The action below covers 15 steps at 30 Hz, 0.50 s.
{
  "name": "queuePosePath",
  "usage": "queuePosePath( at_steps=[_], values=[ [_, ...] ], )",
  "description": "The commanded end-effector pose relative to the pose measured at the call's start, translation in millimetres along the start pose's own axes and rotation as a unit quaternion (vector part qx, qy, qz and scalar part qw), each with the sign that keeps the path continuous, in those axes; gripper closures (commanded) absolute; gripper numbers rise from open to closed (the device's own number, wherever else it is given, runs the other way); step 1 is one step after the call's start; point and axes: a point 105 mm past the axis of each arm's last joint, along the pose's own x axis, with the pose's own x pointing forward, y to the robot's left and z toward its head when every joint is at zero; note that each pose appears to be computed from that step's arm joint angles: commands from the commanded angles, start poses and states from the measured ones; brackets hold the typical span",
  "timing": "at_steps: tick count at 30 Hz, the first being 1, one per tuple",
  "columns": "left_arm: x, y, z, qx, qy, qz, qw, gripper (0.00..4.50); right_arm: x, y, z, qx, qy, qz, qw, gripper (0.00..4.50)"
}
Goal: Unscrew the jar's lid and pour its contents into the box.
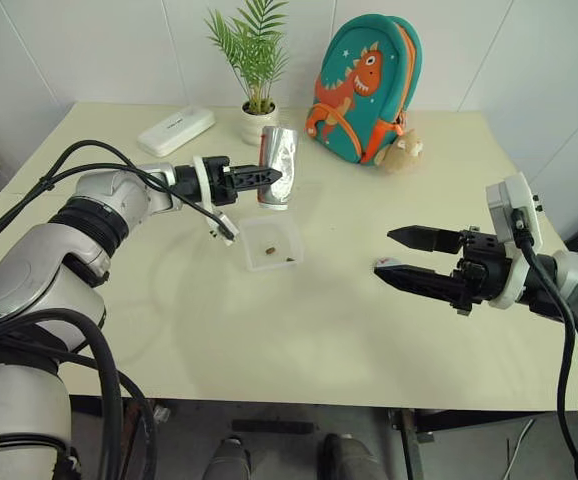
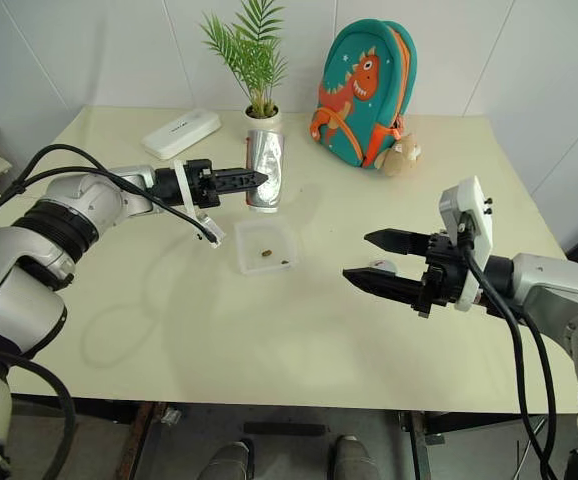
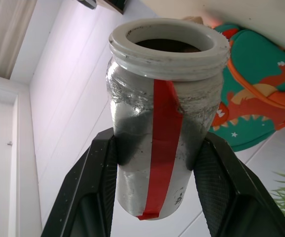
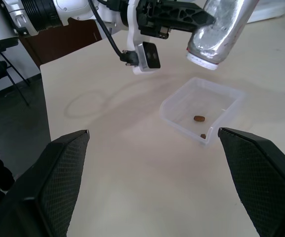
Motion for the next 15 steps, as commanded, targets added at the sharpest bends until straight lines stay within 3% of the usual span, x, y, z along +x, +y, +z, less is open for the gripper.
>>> queuePosePath(
  at_steps=[1, 5, 8, 10, 11, 12, 15],
  values=[
    [-15.4, -6.9, -31.6, -0.168, 0.108, -0.035, 0.979, 2.64, -2.2, 0.6, 9.9, -0.03, -0.009, 0.0, 1.0, 0.1],
    [-38.5, -27.7, -30.8, -0.41, 0.188, -0.069, 0.89, 2.64, -2.1, -2.4, 9.8, -0.035, -0.007, 0.003, 0.999, 0.1],
    [-52.1, -39.5, -25.7, -0.554, 0.229, -0.062, 0.798, 2.64, 0.1, -4.3, 10.8, -0.04, -0.005, 0.01, 0.999, 0.1],
    [-61.7, -51.0, -20.9, -0.646, 0.261, -0.046, 0.716, 2.64, 2.5, -5.6, 11.1, -0.043, -0.002, 0.018, 0.999, 0.1],
    [-66.3, -57.3, -17.1, -0.697, 0.276, -0.03, 0.662, 2.64, 4.2, -5.9, 11.0, -0.045, 0.001, 0.024, 0.999, 0.1],
    [-70.3, -63.5, -9.2, -0.742, 0.281, -0.018, 0.609, 2.64, 6.1, -6.5, 10.7, -0.046, 0.003, 0.029, 0.999, 0.1],
    [-76.0, -70.8, 9.4, -0.829, 0.273, 0.023, 0.487, 2.64, 11.1, -7.6, 9.8, -0.049, 0.009, 0.045, 0.998, 0.1]
  ],
)
